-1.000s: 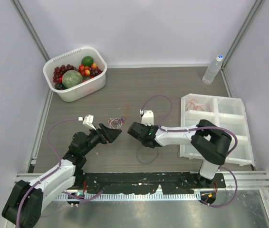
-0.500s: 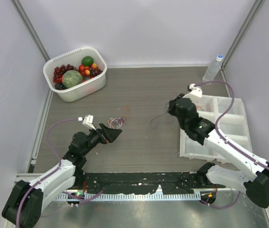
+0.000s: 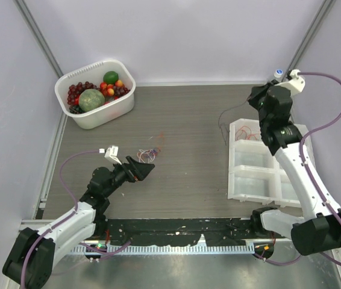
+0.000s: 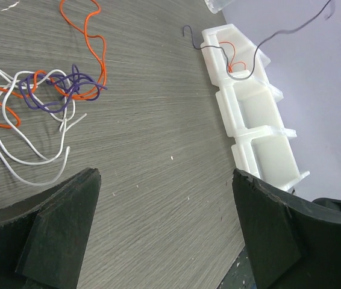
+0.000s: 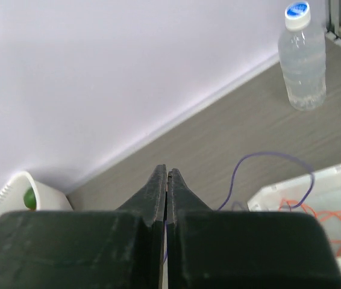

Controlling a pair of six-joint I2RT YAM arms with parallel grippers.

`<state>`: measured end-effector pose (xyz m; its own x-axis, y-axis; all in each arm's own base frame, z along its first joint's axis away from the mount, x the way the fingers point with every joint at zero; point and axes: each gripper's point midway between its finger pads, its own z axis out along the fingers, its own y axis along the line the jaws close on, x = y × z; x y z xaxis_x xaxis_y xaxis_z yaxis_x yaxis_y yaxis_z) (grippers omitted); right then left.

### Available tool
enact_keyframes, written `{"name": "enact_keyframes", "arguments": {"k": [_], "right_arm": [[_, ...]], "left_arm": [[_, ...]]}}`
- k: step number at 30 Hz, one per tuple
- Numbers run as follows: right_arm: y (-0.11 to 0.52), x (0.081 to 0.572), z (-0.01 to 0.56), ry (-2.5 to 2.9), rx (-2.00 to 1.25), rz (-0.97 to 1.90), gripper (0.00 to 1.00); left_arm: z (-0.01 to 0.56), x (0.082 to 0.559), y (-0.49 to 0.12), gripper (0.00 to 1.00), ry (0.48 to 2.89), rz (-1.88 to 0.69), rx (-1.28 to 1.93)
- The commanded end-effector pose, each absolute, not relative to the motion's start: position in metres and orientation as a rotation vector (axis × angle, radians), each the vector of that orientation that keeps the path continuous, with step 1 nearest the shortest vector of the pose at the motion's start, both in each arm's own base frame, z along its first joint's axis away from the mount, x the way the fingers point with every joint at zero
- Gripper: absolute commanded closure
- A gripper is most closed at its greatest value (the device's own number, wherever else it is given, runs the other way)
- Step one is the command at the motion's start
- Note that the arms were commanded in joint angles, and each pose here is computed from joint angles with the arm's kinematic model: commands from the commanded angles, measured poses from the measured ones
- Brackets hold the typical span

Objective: Untangle the cables

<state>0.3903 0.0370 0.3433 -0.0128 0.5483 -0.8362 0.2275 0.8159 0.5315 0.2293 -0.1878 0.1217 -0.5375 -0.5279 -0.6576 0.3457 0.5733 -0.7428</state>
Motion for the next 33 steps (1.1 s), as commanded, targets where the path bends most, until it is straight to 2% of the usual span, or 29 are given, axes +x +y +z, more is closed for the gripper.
{"name": "enact_keyframes", "arguments": {"k": [1,9,16,21,28,31,33], "right_arm": [[0.044,0.401,0.410,1.483,0.577,0.424,0.99],[0.025,0.388,0.516,1.296,0.569,0.441,0.99],[0.013,0.392,0.561,1.238,0.556,0.416,0.99],[-0.004,0.401,0.552,1.248,0.582,0.370,0.99],[-0.037,0.416,0.490,1.322,0.663,0.335,0.99],[-0.045,0.417,0.486,1.321,0.683,0.362,0.99],[-0.044,0.413,0.504,1.290,0.664,0.373,0.99]], "left_arm": [[0.106,0.224,-0.184,0.05,1.846,-1.103,-0.157],[0.106,0.224,-0.185,0.05,1.848,-1.104,-0.157],[0.106,0.224,-0.185,0.05,1.849,-1.103,-0.154],[0.105,0.225,-0.185,0.05,1.851,-1.102,-0.156],[0.106,0.225,-0.187,0.05,1.851,-1.107,-0.148],[0.105,0.225,-0.187,0.05,1.854,-1.104,-0.147],[0.104,0.226,-0.187,0.05,1.857,-1.105,-0.146]]}}
